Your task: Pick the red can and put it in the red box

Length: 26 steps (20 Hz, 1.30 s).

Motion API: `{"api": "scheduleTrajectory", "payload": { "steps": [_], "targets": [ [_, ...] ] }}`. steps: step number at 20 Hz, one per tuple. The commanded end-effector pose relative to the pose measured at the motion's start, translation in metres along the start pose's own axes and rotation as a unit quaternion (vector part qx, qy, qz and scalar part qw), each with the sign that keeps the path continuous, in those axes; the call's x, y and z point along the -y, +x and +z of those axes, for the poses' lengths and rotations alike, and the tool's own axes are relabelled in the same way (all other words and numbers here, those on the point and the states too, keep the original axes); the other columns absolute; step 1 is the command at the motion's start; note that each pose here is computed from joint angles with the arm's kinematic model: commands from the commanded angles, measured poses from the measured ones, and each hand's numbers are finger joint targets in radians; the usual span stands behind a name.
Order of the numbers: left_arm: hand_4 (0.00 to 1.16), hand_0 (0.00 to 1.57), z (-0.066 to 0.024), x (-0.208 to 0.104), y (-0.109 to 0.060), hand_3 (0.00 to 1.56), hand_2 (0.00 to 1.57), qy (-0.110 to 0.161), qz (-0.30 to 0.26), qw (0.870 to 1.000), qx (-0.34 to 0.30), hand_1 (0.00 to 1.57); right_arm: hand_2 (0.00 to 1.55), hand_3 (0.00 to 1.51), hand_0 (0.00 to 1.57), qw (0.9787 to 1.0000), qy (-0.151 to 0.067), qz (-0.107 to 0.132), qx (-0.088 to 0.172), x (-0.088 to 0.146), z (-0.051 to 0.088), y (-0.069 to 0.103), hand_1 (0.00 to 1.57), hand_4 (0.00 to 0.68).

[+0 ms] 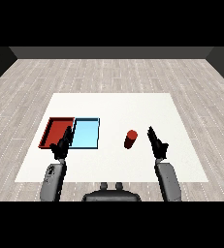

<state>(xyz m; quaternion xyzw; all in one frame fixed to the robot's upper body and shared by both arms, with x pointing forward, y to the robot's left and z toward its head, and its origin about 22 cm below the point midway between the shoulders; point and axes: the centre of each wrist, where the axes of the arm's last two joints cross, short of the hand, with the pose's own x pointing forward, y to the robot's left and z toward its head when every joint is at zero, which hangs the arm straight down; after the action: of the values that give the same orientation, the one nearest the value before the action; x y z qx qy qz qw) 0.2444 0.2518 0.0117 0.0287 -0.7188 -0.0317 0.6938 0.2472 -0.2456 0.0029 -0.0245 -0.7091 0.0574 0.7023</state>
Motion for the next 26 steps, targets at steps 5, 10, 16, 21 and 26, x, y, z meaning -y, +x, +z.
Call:
{"api": "scheduleTrajectory", "payload": {
  "steps": [5,10,16,21,26],
  "targets": [
    [0.00,0.00,0.0044,-0.003,-0.008,0.00,0.00,0.019,-0.012,1.000,-0.015,0.00,0.00,0.00,0.00,0.9996,-0.026,0.001,-0.012,0.027,0.011,-0.005,0.00,0.000],
    [0.00,0.00,0.0143,-0.002,0.003,0.00,0.00,0.027,0.032,0.985,0.169,0.00,0.00,0.00,0.00,0.9890,0.001,-0.077,0.126,0.028,0.007,-0.003,0.00,0.000],
    [0.00,0.00,-0.0008,-0.004,-0.007,0.00,0.00,0.033,0.033,0.984,0.173,0.00,0.00,0.00,0.00,0.9881,0.022,-0.072,0.134,0.041,0.013,-0.006,0.00,0.000],
    [0.00,0.00,0.0020,-0.022,-0.007,0.00,0.00,0.032,0.038,0.982,0.182,0.00,0.00,0.00,0.00,0.9889,0.007,-0.078,0.126,0.031,0.008,-0.006,0.00,0.000],
    [0.00,0.00,0.0102,-0.005,-0.010,0.00,0.00,0.038,0.038,0.983,0.176,0.00,0.00,0.00,0.00,0.9860,0.000,-0.087,0.142,0.030,0.007,-0.004,0.00,0.000]
  ]
}}
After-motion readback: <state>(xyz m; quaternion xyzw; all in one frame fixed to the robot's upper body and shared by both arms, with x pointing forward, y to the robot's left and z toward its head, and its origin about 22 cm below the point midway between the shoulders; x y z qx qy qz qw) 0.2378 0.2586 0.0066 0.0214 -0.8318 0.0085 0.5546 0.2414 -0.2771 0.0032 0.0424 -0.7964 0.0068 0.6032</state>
